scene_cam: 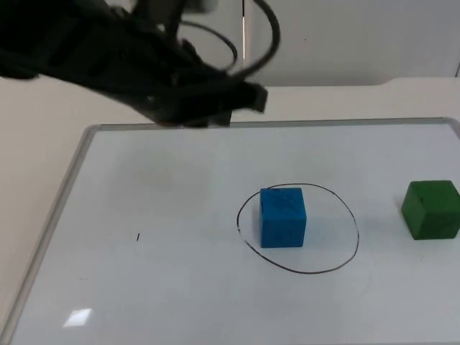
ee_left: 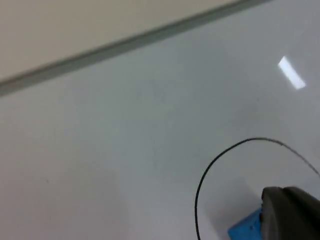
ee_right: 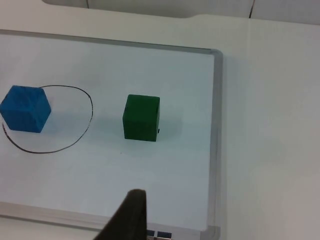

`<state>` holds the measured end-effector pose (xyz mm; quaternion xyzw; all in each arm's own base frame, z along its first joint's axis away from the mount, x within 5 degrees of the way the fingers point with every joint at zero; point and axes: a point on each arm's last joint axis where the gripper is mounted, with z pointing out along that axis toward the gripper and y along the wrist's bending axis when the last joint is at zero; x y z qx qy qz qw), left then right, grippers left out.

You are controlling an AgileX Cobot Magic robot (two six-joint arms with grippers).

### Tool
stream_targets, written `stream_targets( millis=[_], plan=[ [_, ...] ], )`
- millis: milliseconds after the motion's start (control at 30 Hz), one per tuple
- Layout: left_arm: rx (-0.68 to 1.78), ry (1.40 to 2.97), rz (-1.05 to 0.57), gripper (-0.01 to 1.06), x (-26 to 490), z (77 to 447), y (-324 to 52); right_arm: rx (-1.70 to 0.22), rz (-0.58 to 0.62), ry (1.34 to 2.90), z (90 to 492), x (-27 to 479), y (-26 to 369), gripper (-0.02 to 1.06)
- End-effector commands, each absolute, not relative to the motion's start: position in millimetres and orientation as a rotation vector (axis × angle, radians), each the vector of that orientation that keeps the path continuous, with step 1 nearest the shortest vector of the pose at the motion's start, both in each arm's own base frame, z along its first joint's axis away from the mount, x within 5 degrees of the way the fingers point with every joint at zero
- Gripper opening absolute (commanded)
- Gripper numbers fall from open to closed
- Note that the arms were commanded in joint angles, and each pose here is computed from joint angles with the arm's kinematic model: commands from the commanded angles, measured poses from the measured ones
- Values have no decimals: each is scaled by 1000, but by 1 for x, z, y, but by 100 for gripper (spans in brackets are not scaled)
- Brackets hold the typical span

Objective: Push the two cubes into the marked area.

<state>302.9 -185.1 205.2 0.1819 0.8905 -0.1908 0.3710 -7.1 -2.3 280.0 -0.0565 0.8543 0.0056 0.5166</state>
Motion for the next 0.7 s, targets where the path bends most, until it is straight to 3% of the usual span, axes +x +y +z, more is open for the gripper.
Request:
stream_targets(
  millis=[0, 267, 667],
  plan=[
    [492, 2226, -502, 0, 298, 227, -181, -131, 11, 2041, 280, -7, -2, 105],
    [567, 2040, -507, 0, 274, 287, -170, -131, 11, 2041, 280, -7, -2, 105],
    [549, 1875, -515, 0, 238, 336, -146, -131, 11, 2041, 280, -7, -2, 105]
  ],
)
